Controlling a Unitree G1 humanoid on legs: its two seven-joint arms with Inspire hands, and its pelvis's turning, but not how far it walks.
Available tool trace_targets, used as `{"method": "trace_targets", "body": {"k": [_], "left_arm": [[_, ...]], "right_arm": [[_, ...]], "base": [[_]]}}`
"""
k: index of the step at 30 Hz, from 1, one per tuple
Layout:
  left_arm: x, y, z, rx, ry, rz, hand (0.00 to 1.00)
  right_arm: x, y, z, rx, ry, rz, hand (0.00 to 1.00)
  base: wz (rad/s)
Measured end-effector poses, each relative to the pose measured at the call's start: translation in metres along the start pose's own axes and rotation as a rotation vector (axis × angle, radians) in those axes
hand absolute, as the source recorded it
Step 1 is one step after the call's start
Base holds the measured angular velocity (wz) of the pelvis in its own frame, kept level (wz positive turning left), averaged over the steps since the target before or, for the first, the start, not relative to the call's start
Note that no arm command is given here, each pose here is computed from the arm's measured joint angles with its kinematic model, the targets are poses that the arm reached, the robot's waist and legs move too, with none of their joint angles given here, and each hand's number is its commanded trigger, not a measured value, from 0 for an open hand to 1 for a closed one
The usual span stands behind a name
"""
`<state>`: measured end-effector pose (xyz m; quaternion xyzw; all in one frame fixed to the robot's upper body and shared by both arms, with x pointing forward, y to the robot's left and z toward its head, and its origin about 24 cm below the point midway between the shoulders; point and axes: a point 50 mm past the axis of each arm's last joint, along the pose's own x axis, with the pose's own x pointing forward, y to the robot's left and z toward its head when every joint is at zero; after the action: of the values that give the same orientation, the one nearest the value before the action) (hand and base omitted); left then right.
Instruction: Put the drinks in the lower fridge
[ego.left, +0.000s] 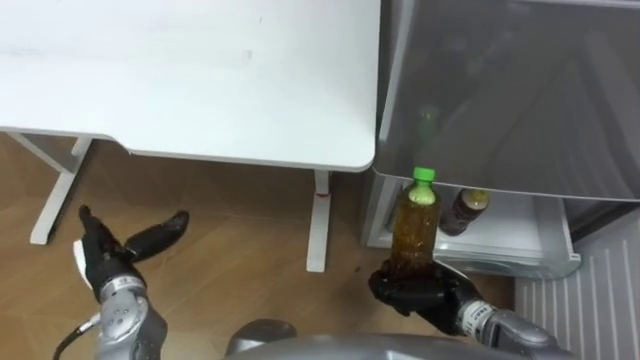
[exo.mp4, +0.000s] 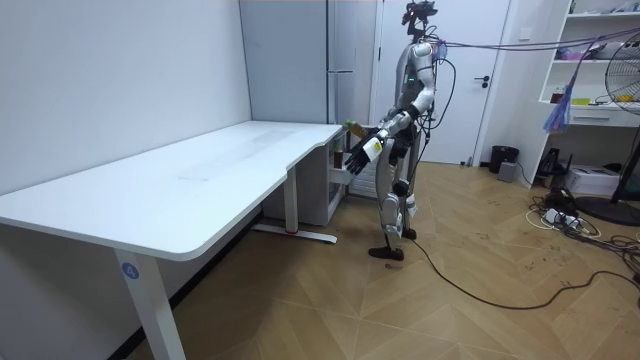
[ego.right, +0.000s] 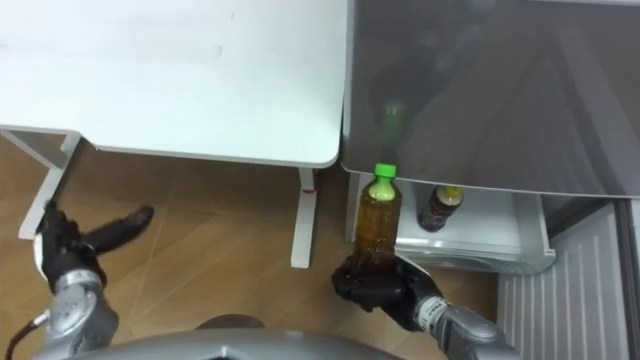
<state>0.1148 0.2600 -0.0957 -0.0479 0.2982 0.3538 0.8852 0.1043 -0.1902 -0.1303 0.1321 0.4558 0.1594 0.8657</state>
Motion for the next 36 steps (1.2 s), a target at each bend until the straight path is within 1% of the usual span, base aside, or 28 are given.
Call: {"method": "trace_targets", "body": {"k": [2,9,13,18,20,22,27,29,32,36], "left_arm": [[-0.002,0.006,-0.011,0.028,0.05,0.026,0.0],[-0.008,0.015,-0.042,0.121,0.185,0.044,0.0],[-0.015,0.015,-0.058,0.173,0.256,0.023,0.0],[-0.022,0.024,-0.077,0.205,0.35,0.01,0.0],[-0.026,0.029,-0.084,0.213,0.383,0.009,0.0],[-0.029,0.03,-0.088,0.213,0.399,0.003,0.0],[-0.033,0.032,-0.094,0.33,0.4,-0.042,0.0],[-0.031,0.028,-0.094,0.366,0.392,-0.062,0.0],[-0.032,0.025,-0.094,0.38,0.39,-0.086,0.0],[-0.034,0.025,-0.098,0.382,0.407,-0.084,0.0]], "right_arm": [[-0.001,-0.003,-0.005,0.008,0.019,-0.023,1.0],[-0.002,-0.004,-0.015,0.024,0.063,-0.038,1.0],[-0.001,-0.003,-0.016,0.037,0.061,-0.041,1.0],[-0.001,-0.006,-0.019,0.056,0.082,-0.057,1.0],[-0.002,-0.008,-0.026,0.072,0.11,-0.076,1.0],[-0.003,-0.009,-0.031,0.081,0.127,-0.085,1.0],[-0.004,-0.011,-0.036,0.099,0.145,-0.103,1.0],[-0.004,-0.013,-0.038,0.134,0.149,-0.12,1.0],[-0.005,-0.016,-0.04,0.175,0.144,-0.15,1.0],[-0.006,-0.019,-0.042,0.247,0.129,-0.179,1.0]], "base": [[0.0],[0.0],[0.0],[0.0],[0.0],[0.04],[0.01],[0.0],[0.0],[0.0]]}}
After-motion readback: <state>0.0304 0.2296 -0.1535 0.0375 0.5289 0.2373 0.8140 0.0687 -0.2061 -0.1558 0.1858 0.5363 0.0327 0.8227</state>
